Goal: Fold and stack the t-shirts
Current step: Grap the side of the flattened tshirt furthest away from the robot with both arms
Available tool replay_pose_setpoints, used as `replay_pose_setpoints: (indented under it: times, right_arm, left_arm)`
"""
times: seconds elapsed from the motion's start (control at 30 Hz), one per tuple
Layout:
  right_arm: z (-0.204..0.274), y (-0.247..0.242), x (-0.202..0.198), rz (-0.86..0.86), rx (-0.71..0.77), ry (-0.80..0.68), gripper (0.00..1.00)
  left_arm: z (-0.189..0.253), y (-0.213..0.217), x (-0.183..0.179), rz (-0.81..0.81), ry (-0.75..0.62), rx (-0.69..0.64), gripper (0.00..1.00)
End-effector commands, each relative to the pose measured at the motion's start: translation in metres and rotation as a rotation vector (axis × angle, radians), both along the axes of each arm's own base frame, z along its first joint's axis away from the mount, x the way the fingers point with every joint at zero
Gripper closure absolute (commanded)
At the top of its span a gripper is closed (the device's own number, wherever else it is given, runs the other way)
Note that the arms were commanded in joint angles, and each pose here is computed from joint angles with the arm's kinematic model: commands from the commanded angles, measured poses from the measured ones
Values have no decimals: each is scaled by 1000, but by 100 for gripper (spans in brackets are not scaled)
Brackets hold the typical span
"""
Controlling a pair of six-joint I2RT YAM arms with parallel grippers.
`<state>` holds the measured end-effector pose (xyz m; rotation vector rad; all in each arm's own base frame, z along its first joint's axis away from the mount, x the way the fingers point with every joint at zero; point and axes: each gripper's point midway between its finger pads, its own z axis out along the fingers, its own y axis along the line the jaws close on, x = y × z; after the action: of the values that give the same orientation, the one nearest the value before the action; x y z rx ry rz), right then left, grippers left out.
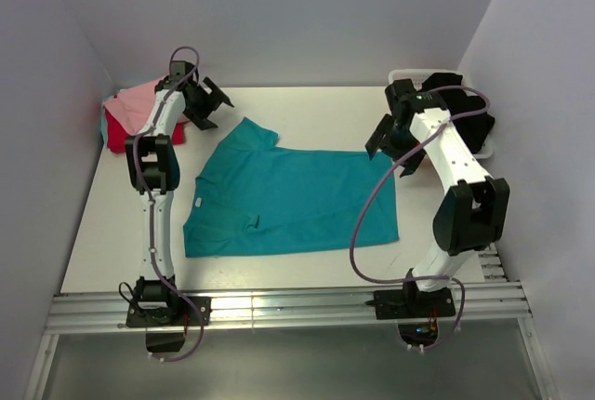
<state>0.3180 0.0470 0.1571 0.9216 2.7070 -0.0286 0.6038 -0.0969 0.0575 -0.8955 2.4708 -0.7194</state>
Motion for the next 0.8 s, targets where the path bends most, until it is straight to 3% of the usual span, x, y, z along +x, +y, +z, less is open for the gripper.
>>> replay_pose_setpoints:
  times: [0.0,0.23,0.43,0.63,0.77]
  right_arm:
    - [2,-8,14,-3,-48,16,5]
    - [-11,-6,36,-3,-49,60,5]
    - [-19,-5,46,18,-52,86,5]
    - [-25,-7,45,26,-53,99,5]
    - [-27,-11,41,20,-52,103,6]
  left_arm:
    - [-5,-13,4,-29,-9,-62,7]
    - [-64,-41,-34,-104,146,-110,12]
    - [-72,-70,-45,-161,164,-102,13]
    - [-86,-71,-54,-171,199,-85,18]
    - [-85,-68,-50,-159,191,-62,30]
